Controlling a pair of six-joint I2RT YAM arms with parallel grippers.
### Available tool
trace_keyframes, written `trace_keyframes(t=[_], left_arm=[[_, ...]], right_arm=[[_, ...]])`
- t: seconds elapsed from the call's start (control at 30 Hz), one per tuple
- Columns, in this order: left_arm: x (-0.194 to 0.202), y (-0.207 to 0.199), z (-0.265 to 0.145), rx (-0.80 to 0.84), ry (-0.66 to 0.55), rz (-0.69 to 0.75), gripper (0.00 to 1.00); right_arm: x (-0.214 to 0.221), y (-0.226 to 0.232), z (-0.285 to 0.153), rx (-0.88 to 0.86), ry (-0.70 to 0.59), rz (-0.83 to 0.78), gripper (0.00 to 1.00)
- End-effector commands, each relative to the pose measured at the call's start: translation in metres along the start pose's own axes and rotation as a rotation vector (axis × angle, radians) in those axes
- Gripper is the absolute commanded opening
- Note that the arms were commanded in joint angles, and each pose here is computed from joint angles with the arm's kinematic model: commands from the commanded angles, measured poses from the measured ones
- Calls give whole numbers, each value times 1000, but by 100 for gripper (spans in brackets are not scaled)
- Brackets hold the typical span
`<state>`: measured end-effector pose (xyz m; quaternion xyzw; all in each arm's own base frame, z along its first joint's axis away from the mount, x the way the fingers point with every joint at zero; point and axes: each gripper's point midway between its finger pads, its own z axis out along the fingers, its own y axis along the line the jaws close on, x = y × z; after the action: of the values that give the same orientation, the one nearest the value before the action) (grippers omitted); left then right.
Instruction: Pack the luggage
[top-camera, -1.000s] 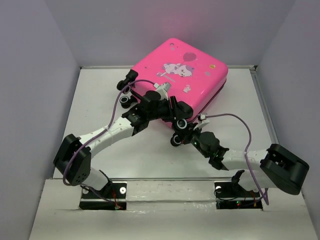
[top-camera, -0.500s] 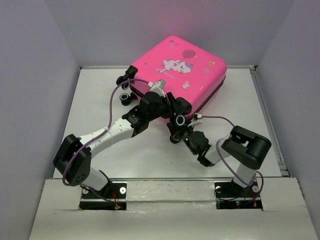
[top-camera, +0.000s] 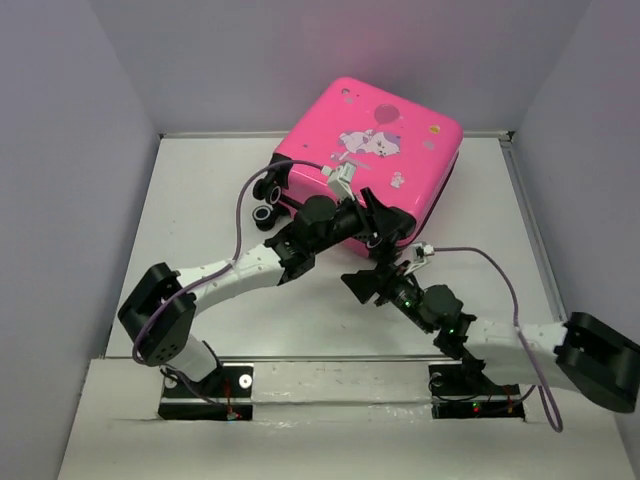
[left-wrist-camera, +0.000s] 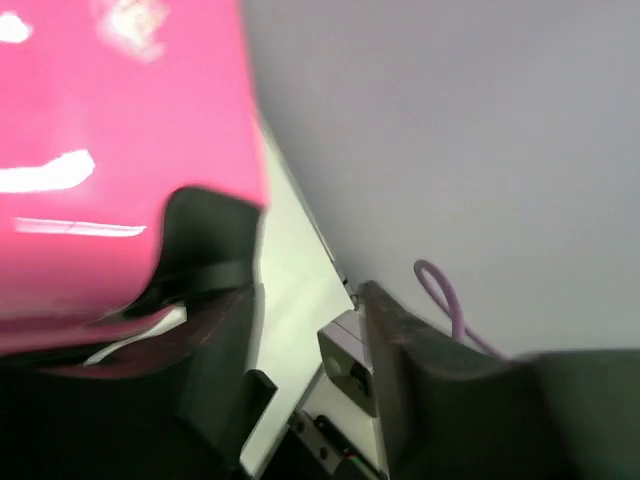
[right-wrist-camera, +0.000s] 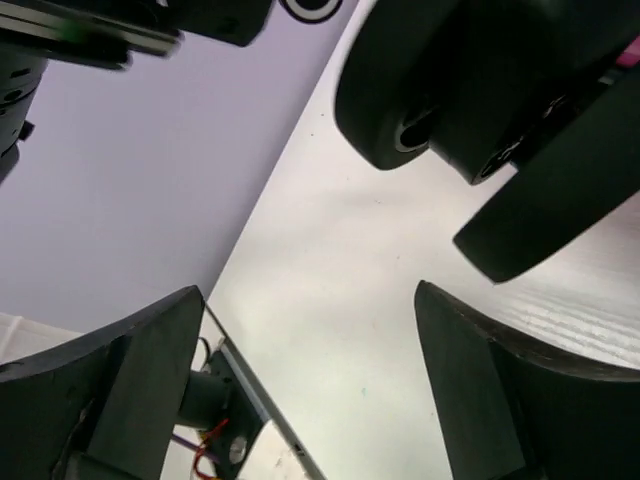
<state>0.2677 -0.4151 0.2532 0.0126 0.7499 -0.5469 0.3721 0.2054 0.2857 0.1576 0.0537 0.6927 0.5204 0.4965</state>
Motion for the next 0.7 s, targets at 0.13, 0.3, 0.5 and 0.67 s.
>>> trace_keyframes(t=[0.13, 0.3, 0.5, 0.67], left_arm=[[-78, -109, -41, 367, -186, 107, 91], [-106, -44, -53, -17, -177, 286, 92], [-150, 56, -134, -551, -193, 498, 96], [-179, 142, -197, -866, -199, 527, 99]], right_arm=[[-25, -30, -61, 356, 170, -205, 100], [-24, -35, -76, 445, 258, -233, 100], [-32, -41, -78, 517, 259, -275, 100], [-38, -42, -74, 528, 243, -304, 100]])
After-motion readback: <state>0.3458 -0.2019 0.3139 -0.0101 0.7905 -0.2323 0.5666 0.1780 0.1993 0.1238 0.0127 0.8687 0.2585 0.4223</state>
